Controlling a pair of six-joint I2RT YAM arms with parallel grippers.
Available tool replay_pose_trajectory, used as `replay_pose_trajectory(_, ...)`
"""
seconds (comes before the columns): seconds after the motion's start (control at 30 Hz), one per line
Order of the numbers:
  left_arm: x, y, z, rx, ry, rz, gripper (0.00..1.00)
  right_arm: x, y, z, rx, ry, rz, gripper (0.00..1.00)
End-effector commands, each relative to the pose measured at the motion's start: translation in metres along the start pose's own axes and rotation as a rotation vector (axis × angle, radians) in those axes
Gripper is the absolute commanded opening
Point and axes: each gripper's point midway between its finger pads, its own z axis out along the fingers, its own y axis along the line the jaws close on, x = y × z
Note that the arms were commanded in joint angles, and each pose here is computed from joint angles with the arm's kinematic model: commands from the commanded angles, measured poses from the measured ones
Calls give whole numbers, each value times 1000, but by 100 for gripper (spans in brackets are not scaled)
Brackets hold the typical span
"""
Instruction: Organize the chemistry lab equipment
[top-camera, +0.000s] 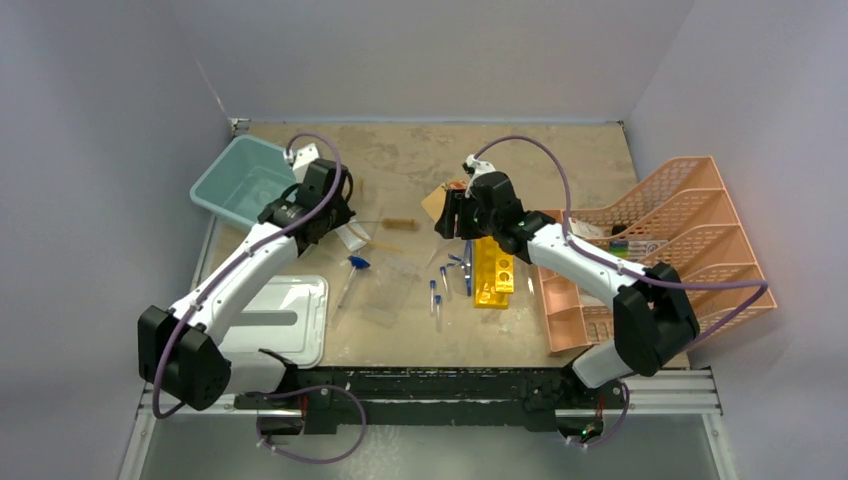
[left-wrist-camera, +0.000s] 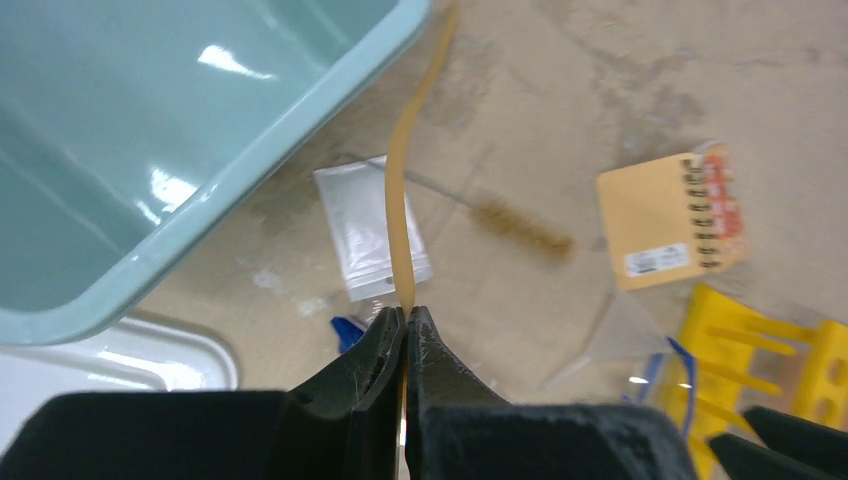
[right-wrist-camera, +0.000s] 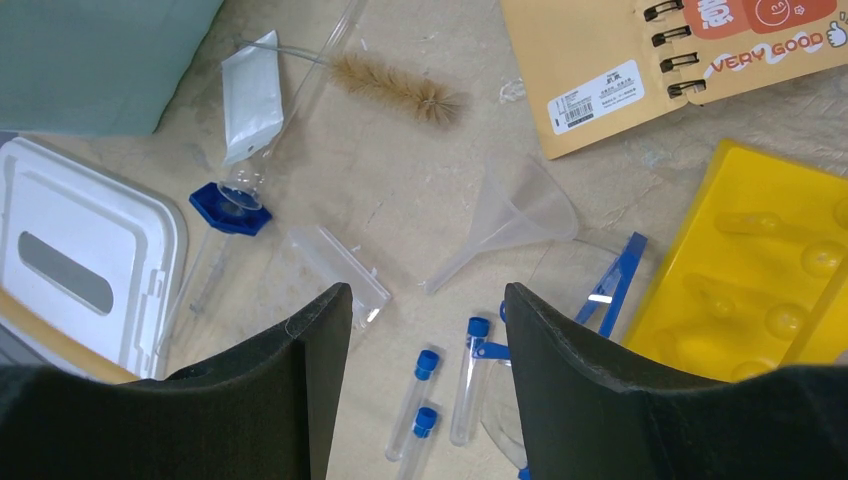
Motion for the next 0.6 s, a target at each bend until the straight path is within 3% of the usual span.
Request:
replay_pose_trajectory(0.0, -59, -50, -47, 224, -100, 55, 0, -23, 9, -13, -27, -81, 2, 60)
replay_pose_trajectory(0.17, -132, -65, -88, 222, -259, 88, 0, -26, 12, -16, -37, -85, 5, 60)
replay_pose_trajectory(0.3, -183, -55, -116, 126, -410, 79, 0, -27, 13, -18, -39, -89, 7, 60)
replay_pose_trajectory(0.57, -230, 3, -153, -185, -588, 58, 0, -29, 13, -19, -35, -92, 6, 60)
